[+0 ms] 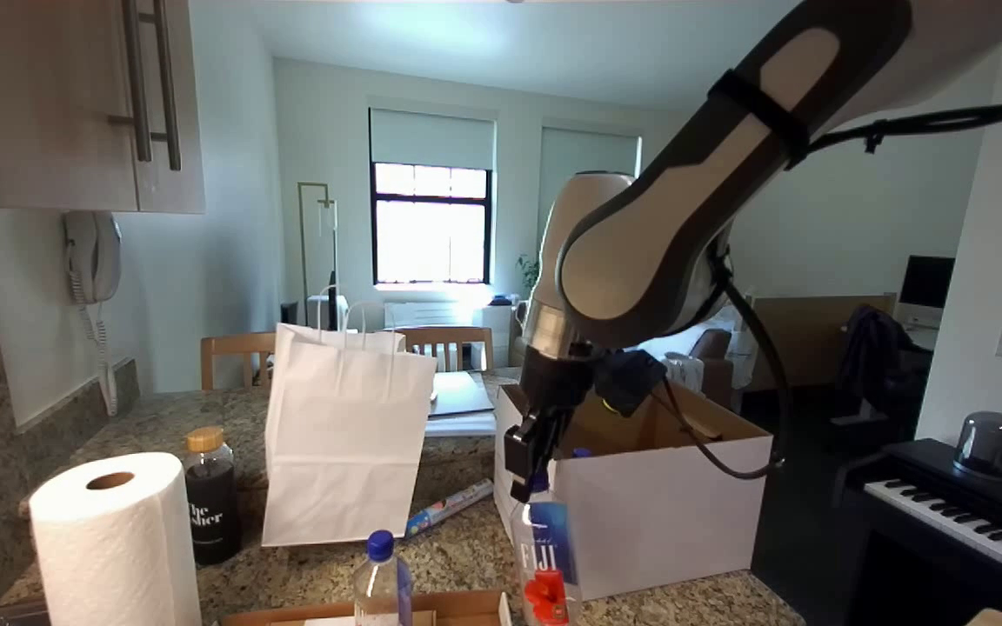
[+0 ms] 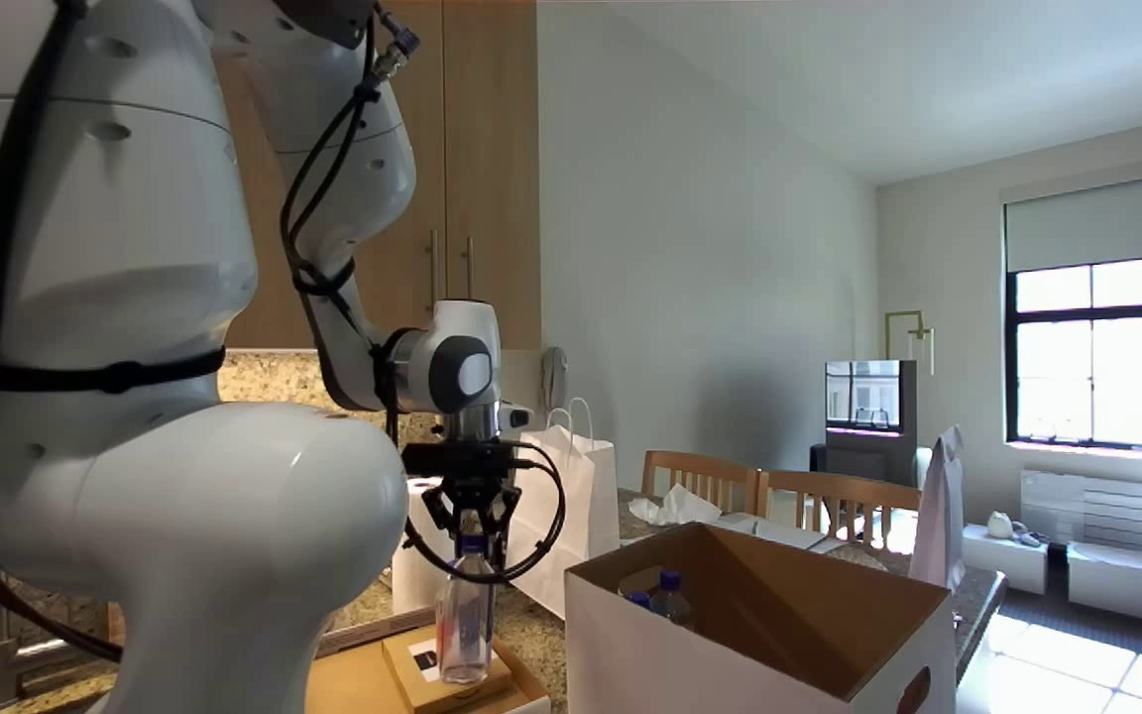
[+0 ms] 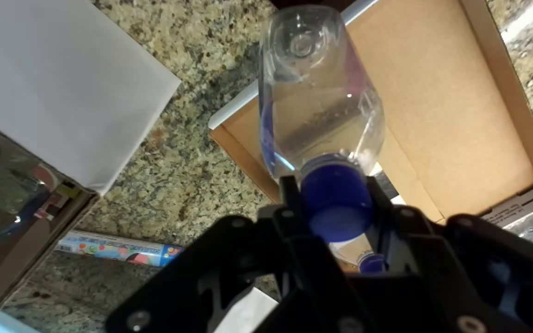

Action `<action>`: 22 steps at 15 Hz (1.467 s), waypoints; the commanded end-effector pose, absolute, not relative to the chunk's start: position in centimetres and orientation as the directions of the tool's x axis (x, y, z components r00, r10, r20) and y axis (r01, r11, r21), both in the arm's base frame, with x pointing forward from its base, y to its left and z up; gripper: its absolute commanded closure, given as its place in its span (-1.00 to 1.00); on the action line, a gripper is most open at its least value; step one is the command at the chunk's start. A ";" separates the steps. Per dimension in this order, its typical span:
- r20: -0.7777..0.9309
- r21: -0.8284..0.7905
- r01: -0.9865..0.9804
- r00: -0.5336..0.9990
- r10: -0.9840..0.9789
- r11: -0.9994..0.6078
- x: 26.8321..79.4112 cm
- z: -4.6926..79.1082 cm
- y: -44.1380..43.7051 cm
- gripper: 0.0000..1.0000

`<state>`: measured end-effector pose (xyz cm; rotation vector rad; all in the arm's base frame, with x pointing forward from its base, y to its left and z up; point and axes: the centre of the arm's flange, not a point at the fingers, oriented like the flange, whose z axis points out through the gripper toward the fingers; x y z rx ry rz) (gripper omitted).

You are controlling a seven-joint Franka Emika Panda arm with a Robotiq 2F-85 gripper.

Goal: Remove three bottles from the box and put them on the counter

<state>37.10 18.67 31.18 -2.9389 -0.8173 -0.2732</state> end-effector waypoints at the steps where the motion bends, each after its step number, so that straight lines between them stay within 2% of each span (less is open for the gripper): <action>1: 0.335 -0.084 0.589 0.776 0.534 -0.804 36.6 28.3 20.0 0.72; 4: 0.419 -0.082 0.636 0.720 0.553 -0.767 36.4 27.5 21.8 0.72; 8: 0.334 -0.042 0.654 0.722 0.606 -0.756 36.7 24.5 22.3 0.72; 12: 0.269 -0.074 0.626 0.762 0.589 -0.777 37.4 21.7 21.1 0.72; 18: 0.301 -0.121 0.609 0.775 0.556 -0.784 38.2 21.0 21.9 0.72; 22: 0.256 -0.114 0.578 0.803 0.538 -0.808 38.9 19.6 21.9 0.72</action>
